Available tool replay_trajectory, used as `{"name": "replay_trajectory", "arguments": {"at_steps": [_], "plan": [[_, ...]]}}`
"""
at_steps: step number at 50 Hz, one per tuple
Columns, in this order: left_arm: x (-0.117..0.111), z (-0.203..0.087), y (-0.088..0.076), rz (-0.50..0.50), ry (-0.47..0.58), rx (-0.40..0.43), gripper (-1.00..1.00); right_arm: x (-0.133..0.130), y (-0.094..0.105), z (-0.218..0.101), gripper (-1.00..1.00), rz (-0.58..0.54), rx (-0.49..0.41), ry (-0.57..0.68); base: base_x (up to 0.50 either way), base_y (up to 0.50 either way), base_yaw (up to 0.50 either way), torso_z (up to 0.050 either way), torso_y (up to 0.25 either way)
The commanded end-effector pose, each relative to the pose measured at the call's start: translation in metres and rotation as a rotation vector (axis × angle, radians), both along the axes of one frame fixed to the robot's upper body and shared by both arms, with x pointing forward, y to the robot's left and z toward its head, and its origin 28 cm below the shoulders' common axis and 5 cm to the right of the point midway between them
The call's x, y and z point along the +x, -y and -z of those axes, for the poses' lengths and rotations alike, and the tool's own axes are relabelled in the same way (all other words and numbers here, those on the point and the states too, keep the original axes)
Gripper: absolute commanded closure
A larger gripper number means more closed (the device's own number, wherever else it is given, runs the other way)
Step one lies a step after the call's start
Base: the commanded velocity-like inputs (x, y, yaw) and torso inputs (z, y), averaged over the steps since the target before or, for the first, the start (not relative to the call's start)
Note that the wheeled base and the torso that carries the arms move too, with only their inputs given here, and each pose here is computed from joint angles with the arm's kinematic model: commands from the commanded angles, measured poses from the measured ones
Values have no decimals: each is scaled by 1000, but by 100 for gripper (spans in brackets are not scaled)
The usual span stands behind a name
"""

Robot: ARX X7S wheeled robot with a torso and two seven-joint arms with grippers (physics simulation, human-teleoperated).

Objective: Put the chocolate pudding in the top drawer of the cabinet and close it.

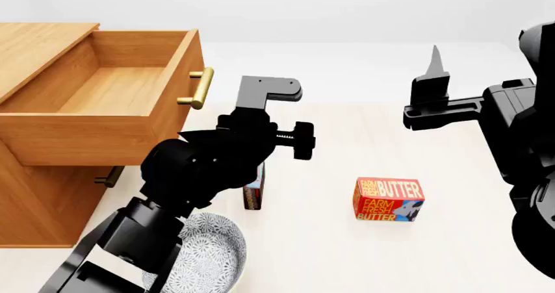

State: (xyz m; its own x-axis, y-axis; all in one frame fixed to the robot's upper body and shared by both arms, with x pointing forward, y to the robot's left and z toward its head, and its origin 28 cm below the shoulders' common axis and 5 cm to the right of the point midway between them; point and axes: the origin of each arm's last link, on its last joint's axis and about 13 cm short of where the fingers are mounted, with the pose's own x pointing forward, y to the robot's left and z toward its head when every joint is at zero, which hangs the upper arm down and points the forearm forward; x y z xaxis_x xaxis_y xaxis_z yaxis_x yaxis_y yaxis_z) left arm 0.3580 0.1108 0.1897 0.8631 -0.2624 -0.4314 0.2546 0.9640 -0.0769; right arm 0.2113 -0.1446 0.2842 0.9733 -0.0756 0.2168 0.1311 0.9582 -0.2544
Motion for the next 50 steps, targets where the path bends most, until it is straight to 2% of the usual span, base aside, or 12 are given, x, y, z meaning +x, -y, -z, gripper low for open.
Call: {"name": "replay_trajectory", "arguments": {"at_steps": [1,27,50], "plan": [[9,7,-8,-56,-21,17,-100,0,1,2,-100,2,-2,1,0,0,0,0,0],[21,16,-23,-164,-89,-36,-100,2,-1,3,-100,-4,-5,1,0,0,0,0,-3],[21,18,-23,-158,-96,-38,-100,2,-1,4,-100,-4,-5,1,0,0,0,0,-231]]}}
